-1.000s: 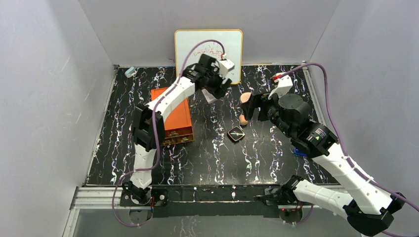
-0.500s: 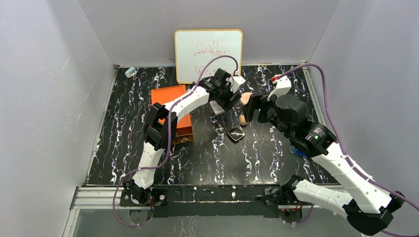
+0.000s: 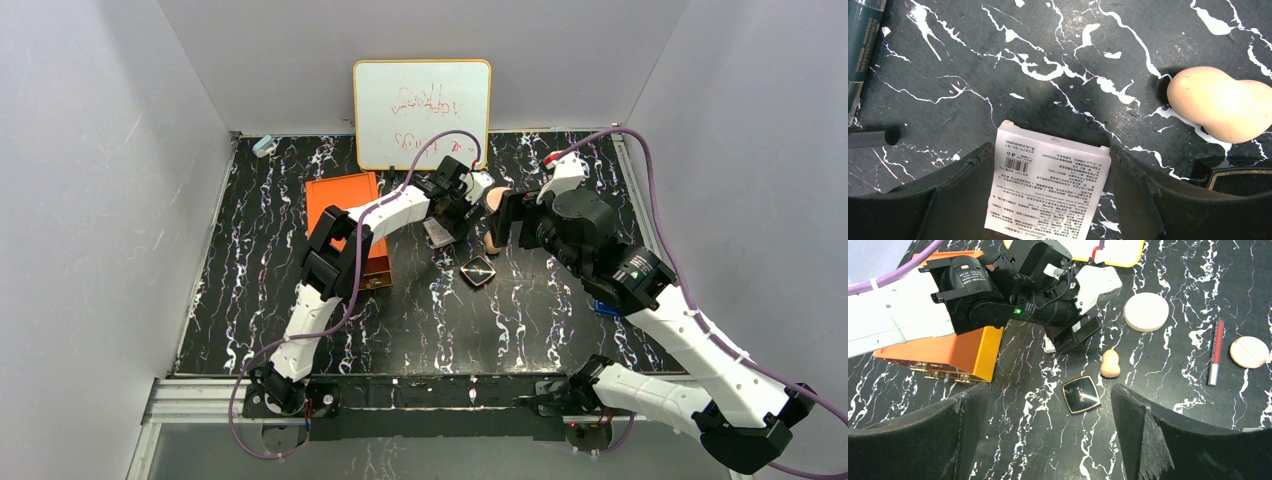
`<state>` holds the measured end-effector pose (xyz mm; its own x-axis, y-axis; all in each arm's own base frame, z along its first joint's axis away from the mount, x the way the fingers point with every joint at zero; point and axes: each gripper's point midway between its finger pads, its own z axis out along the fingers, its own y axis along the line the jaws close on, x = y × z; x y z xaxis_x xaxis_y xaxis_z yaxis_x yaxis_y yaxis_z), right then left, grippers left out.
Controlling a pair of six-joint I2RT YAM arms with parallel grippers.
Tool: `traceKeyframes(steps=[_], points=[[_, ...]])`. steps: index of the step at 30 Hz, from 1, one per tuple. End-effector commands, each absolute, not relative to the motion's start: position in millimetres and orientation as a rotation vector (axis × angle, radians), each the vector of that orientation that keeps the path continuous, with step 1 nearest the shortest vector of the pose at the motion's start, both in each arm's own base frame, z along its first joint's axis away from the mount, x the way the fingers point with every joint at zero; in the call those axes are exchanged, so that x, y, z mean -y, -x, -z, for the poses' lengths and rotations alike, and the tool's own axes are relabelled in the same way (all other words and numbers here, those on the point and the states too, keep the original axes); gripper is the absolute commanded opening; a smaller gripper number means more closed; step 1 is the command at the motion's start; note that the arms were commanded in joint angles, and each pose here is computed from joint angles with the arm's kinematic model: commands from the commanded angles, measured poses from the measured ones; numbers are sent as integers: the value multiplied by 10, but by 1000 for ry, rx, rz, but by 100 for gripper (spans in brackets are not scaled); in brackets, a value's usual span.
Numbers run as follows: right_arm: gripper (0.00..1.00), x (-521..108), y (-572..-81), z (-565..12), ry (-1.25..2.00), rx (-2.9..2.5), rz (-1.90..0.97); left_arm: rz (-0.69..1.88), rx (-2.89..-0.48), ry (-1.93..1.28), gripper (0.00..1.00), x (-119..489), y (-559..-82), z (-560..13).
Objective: Organize the makeup
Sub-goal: Move the makeup to the center of the board.
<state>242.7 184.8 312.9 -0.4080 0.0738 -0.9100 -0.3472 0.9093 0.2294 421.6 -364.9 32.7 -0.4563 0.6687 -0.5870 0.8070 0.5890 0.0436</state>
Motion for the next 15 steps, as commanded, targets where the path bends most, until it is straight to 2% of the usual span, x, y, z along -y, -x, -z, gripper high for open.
traceKeyframes(steps=[1, 2, 3, 5, 10, 15], points=[[98, -1896, -2449, -3138, 198, -1935, -489, 323, -2201, -1145, 54, 3699, -4279, -614], [98, -1907, -2451, -3126, 201, -1938, -491, 320, -2192, -1143, 60, 3701, -4290, -656], [98, -1917, -2454, -3113, 203, -1943, -492, 318, -2178, -1135, 78, 3707, -4308, -729], [98, -1929, -2456, -3109, 206, -1944, -496, 313, -2151, -1125, 96, 3717, -4341, -866], [98, -1939, -2465, -3127, 203, -1941, -500, 311, -2071, -1102, 98, 3746, -4410, -1302], [98, -1941, -2469, -3123, 200, -1949, -495, 298, -1948, -1032, 99, 3695, -4451, -2037]])
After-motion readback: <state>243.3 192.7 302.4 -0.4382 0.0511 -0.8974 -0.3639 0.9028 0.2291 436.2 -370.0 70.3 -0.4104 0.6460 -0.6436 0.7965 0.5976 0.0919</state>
